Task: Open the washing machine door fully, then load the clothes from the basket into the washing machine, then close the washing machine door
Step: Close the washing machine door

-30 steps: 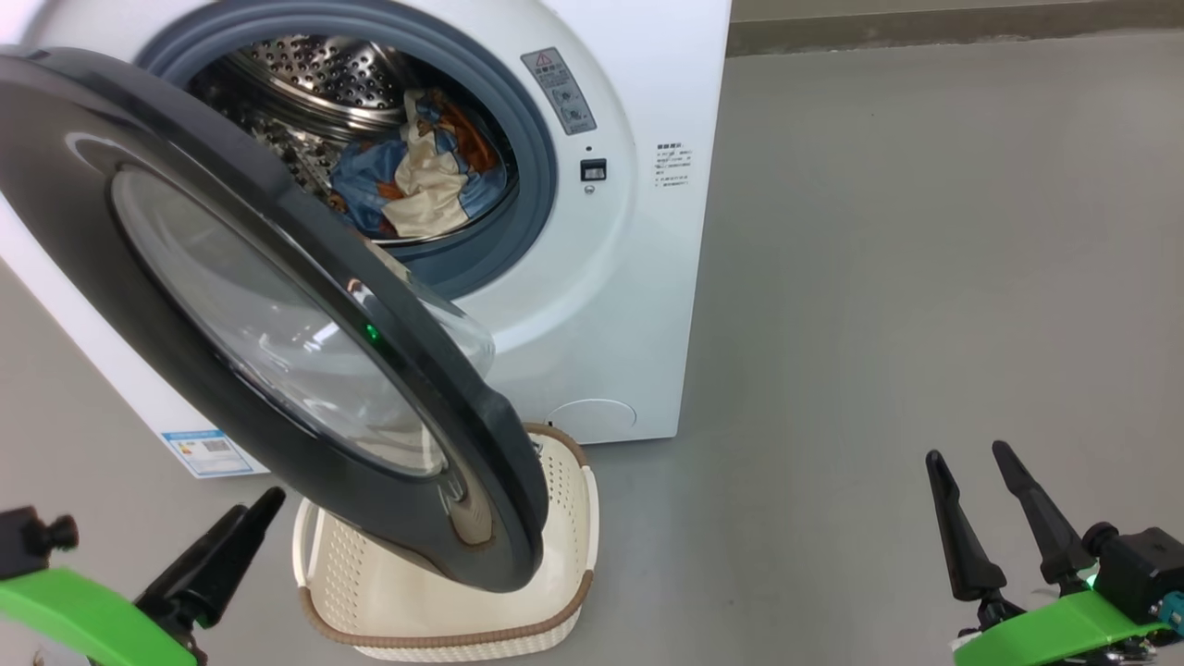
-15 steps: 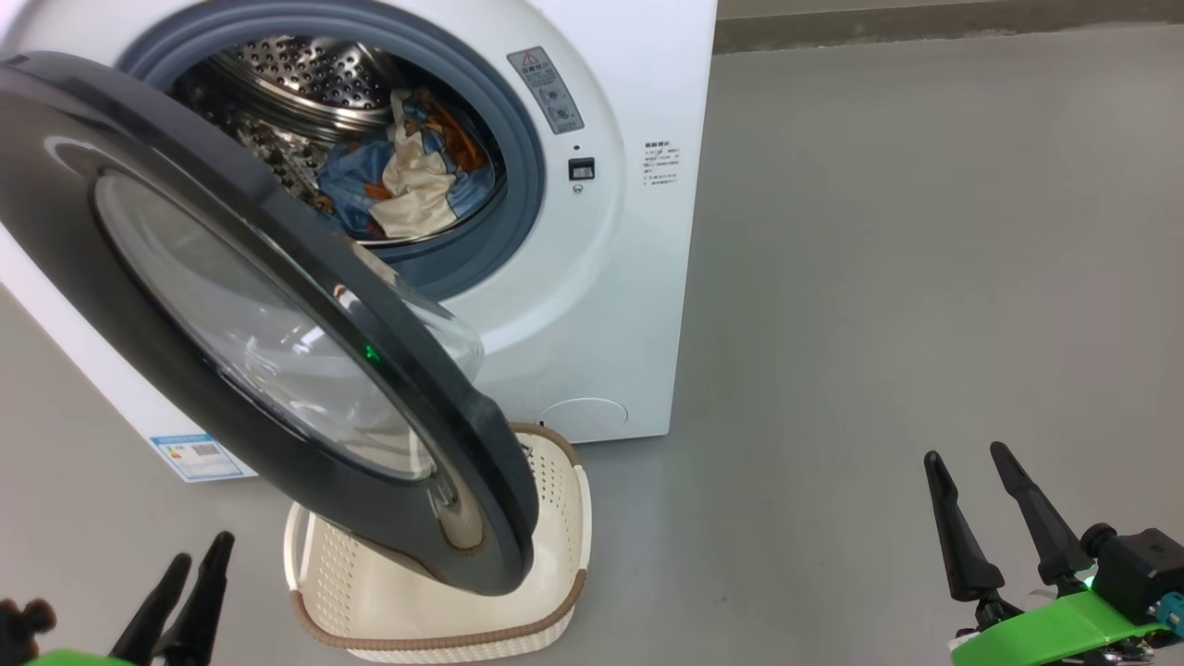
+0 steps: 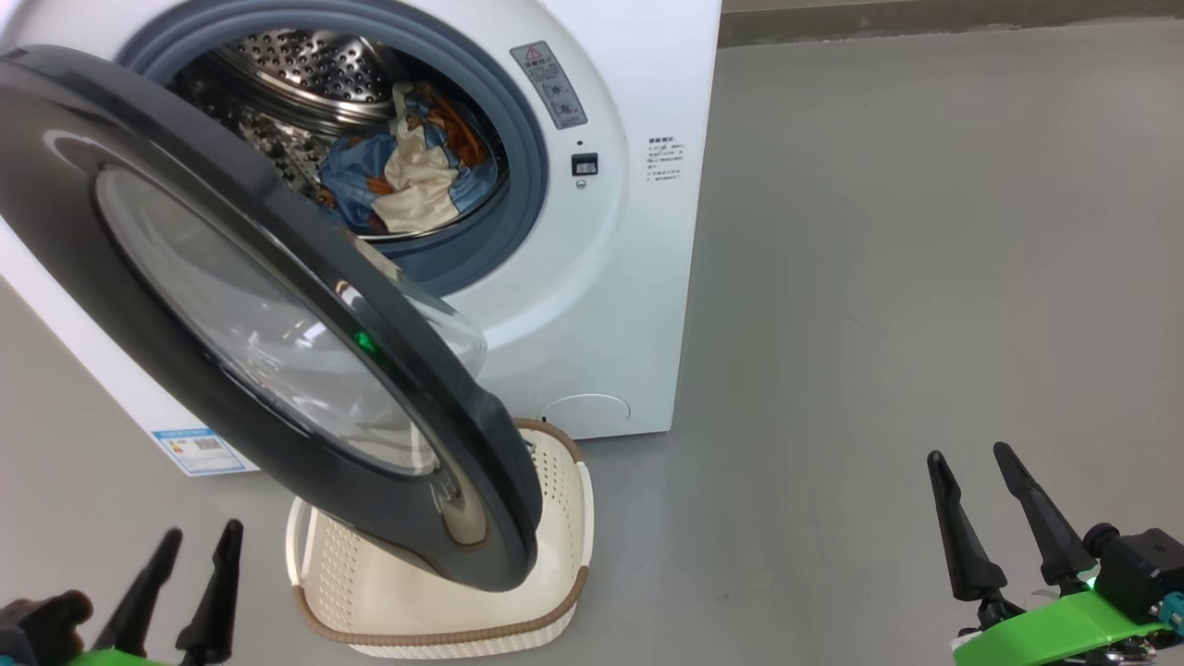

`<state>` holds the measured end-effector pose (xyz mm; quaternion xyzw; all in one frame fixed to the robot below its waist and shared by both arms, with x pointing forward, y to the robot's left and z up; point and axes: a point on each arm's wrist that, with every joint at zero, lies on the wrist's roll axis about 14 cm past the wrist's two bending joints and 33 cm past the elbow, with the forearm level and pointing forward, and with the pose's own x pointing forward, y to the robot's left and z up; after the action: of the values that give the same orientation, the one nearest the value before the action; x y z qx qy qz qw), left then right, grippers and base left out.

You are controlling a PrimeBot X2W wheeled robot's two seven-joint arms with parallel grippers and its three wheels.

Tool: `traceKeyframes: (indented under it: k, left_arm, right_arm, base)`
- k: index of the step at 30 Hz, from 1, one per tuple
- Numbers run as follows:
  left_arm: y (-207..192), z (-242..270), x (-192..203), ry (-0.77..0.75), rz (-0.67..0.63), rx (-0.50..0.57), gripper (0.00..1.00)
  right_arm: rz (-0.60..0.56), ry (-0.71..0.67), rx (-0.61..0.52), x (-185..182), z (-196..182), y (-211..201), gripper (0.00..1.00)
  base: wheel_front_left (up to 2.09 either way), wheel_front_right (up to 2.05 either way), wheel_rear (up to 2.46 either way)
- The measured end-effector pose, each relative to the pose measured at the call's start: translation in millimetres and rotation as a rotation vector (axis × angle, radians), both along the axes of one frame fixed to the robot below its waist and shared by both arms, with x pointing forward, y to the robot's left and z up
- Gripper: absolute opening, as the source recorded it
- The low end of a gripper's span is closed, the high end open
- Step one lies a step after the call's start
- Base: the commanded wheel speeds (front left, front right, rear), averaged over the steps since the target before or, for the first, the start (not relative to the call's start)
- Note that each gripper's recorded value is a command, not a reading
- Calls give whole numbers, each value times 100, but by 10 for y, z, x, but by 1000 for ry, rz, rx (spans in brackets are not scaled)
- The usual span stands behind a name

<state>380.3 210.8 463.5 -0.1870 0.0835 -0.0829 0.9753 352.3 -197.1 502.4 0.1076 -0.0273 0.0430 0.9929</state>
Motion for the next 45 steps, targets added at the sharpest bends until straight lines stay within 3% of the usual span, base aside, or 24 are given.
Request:
traceKeyframes:
  k: [11,45]
  left_arm:
    - [-13,230,6,-148,37,212,100]
    - [10,139,-153,-137,99,228,100]
  right_arm:
    - [4,0,0,3,1,12,100]
    - [14,3,-1,14,-10,42,100]
  base:
    - [0,0,0]
    - [0,0,0]
